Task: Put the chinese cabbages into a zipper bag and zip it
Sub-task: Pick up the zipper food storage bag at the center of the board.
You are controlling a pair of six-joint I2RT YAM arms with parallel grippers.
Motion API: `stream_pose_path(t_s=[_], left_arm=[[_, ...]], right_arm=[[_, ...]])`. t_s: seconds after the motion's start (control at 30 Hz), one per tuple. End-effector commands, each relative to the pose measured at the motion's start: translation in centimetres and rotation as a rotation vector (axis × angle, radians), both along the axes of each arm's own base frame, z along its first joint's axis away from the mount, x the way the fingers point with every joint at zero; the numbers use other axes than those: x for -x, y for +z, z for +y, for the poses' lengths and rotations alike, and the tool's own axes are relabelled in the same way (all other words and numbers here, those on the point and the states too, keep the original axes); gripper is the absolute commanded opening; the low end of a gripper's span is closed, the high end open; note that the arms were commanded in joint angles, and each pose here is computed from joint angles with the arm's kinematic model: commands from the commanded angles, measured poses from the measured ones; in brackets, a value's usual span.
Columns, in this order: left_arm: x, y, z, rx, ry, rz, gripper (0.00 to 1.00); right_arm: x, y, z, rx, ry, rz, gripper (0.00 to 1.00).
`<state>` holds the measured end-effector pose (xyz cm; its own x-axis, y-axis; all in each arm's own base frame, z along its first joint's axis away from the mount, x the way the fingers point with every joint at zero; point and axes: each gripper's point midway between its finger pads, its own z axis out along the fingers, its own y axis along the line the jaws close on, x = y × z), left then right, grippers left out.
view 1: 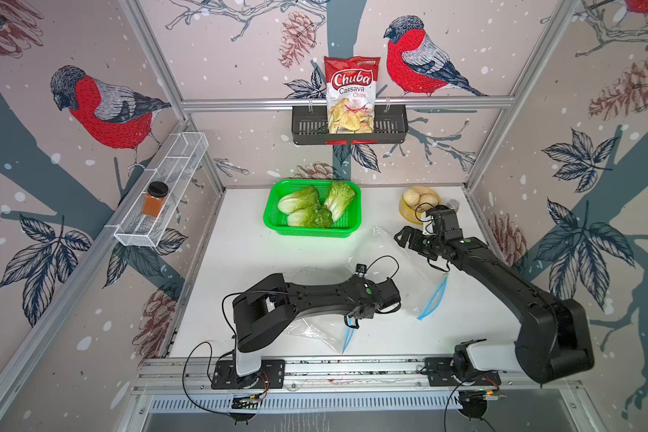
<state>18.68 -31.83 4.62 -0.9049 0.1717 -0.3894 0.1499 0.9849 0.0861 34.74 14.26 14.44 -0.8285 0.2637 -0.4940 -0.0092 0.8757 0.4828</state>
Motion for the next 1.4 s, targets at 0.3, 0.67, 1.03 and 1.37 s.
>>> stream_pose_path(t_s=[0.3,0.67,1.03,1.37], left_arm=[[-0.3,-0.2,2.4,-0.087,0.057,-0.025,0.39],[-0.7,-1.3,2.4,-0.057,0.041,-0.019,0.21],[-2.6,0.8,3.2,-0.028,0.056,-0.107,0.00],[-5.1,6.8,5.5,0.037,0.071,-0.231,0.00]], right_arm=[[0.2,-0.1,0.5,-0.003,0.019,0.004,1.00],[0.2,-0.7,0.6,-0.003,0.016,0.024,1.00],[1.8,0.3,1.9,-0.036,0.055,0.036,1.00],[5.7,2.0,7.3,-0.126,0.203,0.085,1.00]])
